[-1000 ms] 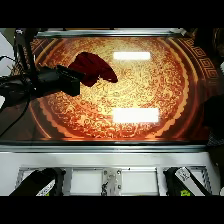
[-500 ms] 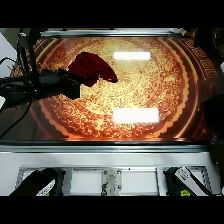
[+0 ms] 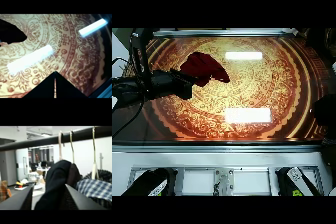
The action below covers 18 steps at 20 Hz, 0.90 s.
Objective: Fold the clothes and pants, and hang the long-sleeved shirts on hangers.
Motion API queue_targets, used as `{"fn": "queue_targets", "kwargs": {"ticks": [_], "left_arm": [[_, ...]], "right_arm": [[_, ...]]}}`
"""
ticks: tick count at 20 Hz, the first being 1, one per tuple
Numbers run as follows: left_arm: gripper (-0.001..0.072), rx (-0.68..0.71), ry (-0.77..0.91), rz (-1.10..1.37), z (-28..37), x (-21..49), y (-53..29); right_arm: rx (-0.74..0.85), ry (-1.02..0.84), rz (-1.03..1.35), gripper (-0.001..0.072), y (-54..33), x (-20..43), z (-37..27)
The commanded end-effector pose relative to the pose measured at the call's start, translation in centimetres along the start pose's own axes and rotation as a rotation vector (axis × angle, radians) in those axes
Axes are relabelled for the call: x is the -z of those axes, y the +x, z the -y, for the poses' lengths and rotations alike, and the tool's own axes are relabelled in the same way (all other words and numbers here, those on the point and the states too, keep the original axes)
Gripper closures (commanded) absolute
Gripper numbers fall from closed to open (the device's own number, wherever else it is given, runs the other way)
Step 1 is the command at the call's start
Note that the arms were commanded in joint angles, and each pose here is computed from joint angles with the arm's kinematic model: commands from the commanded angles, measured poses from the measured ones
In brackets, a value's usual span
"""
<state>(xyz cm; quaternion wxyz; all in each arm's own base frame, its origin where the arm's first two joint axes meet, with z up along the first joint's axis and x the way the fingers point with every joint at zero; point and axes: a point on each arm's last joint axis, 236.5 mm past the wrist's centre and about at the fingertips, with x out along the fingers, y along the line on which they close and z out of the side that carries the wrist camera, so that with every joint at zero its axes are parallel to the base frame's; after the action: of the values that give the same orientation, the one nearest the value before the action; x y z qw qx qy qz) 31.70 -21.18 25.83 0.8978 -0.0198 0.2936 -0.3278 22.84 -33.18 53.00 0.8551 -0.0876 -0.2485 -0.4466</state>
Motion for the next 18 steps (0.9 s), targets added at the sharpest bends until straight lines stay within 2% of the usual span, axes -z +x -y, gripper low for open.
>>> {"fn": "queue_targets", "kwargs": {"ticks": [1, 4, 7, 9, 14, 18], "left_arm": [[0.069, 0.0, 0.0, 0.0, 0.0, 0.0, 0.0], [0.069, -0.001, 0.001, 0.0, 0.0, 0.0, 0.0], [0.069, 0.0, 0.0, 0.0, 0.0, 0.0, 0.0], [0.069, 0.0, 0.0, 0.0, 0.0, 0.0, 0.0], [0.069, -0.001, -0.004, -0.007, -0.1, 0.3, 0.3], [0.069, -0.005, -0.029, -0.08, -0.8, 3.3, 1.9]], "right_arm": [[-0.208, 0.031, 0.031, 0.0404, -1.9, -2.7, -5.0], [-0.623, 0.153, -0.05, 0.0403, -5.9, -2.0, -13.9], [-1.15, 0.285, -0.266, 0.0404, -14.5, 1.6, -22.3], [-1.412, 0.36, -0.405, 0.0409, -20.0, 3.4, -25.5], [-1.712, 0.285, -0.663, 0.041, -32.1, 7.8, -33.8], [-1.904, 0.048, -0.887, 0.041, -44.6, 13.0, -37.5]]}}
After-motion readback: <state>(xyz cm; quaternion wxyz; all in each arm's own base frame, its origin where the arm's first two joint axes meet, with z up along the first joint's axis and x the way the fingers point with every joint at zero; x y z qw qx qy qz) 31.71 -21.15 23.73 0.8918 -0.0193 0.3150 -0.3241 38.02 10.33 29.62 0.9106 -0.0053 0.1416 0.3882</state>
